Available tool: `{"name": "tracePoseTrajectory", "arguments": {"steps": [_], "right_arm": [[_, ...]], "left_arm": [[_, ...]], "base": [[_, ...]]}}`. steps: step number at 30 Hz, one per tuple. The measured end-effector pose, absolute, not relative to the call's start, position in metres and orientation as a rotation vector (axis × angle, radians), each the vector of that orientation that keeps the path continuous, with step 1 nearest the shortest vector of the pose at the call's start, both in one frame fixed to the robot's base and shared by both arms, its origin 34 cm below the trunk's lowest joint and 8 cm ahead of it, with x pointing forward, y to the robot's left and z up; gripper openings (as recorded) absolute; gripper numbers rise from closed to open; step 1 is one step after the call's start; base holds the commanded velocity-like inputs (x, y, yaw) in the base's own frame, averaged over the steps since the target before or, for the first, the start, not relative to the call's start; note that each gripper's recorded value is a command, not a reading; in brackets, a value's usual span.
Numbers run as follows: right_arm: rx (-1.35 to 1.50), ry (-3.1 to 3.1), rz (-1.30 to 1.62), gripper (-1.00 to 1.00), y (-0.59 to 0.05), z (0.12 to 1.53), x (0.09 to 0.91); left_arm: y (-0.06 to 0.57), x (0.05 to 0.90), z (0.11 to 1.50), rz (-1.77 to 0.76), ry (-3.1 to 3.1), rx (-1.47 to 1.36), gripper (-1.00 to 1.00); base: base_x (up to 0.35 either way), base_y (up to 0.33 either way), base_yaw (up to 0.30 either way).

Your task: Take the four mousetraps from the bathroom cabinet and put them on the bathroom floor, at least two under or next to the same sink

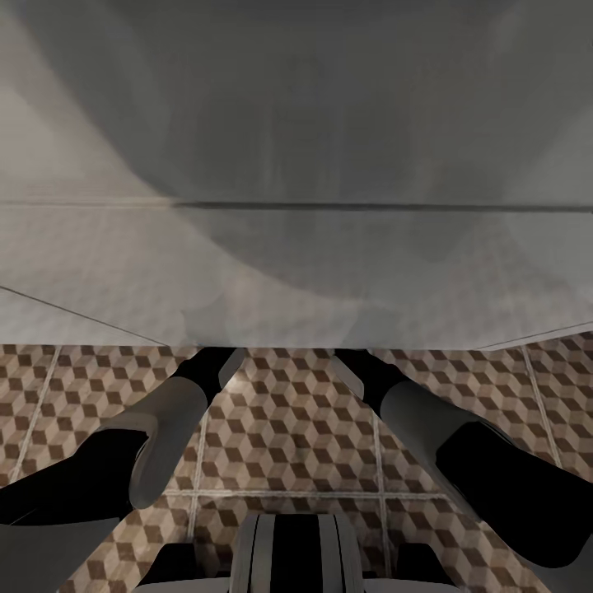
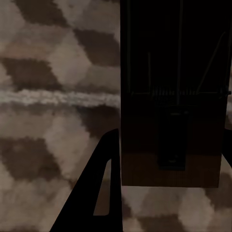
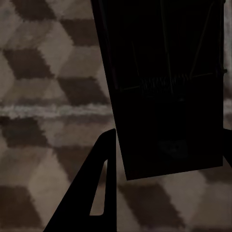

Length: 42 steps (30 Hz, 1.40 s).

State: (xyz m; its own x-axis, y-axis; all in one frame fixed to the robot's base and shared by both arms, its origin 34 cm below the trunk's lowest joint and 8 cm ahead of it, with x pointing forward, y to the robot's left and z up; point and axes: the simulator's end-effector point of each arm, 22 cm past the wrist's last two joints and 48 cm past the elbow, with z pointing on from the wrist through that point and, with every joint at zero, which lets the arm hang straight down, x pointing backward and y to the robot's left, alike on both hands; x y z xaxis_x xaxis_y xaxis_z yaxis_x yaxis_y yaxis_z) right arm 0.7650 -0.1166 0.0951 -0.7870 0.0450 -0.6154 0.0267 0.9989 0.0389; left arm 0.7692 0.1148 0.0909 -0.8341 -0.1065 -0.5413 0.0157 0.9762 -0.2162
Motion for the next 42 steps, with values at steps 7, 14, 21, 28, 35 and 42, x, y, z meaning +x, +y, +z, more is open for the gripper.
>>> {"name": "tracePoseTrajectory", "arguments": {"steps": [7,14,21,28,35,42], "right_arm": [[0.052,2.48,0.03,-1.0,-0.1176,0.0947,0.7646],[0.051,2.482,0.03,-1.0,-0.1171,0.0945,0.7641],[0.052,2.483,0.03,-1.0,-0.117,0.0944,0.7639],[0.053,2.483,0.029,-1.0,-0.1172,0.0944,0.7639],[0.056,2.478,0.029,-1.0,-0.1175,0.0951,0.7649],[0.056,2.476,0.029,-1.0,-0.1175,0.0954,0.7652]], "left_arm": [[0.1149,0.7689,0.0907,-0.284,2.544,-0.064,-1.0],[0.1151,0.7688,0.0906,-0.283,2.545,-0.064,-1.0],[0.1151,0.7685,0.0904,-0.283,2.546,-0.064,-1.0],[0.1151,0.7685,0.0904,-0.283,2.546,-0.064,-1.0],[0.1152,0.7685,0.0904,-0.283,2.546,-0.065,-1.0],[0.1153,0.7685,0.0904,-0.282,2.546,-0.065,-1.0]], "base": [[-0.002,0.0,0.0],[0.0,0.0,0.0],[-0.039,0.0,0.0],[-0.007,0.0,0.0],[-0.001,0.0,0.0],[0.0,0.0,0.0]]}}
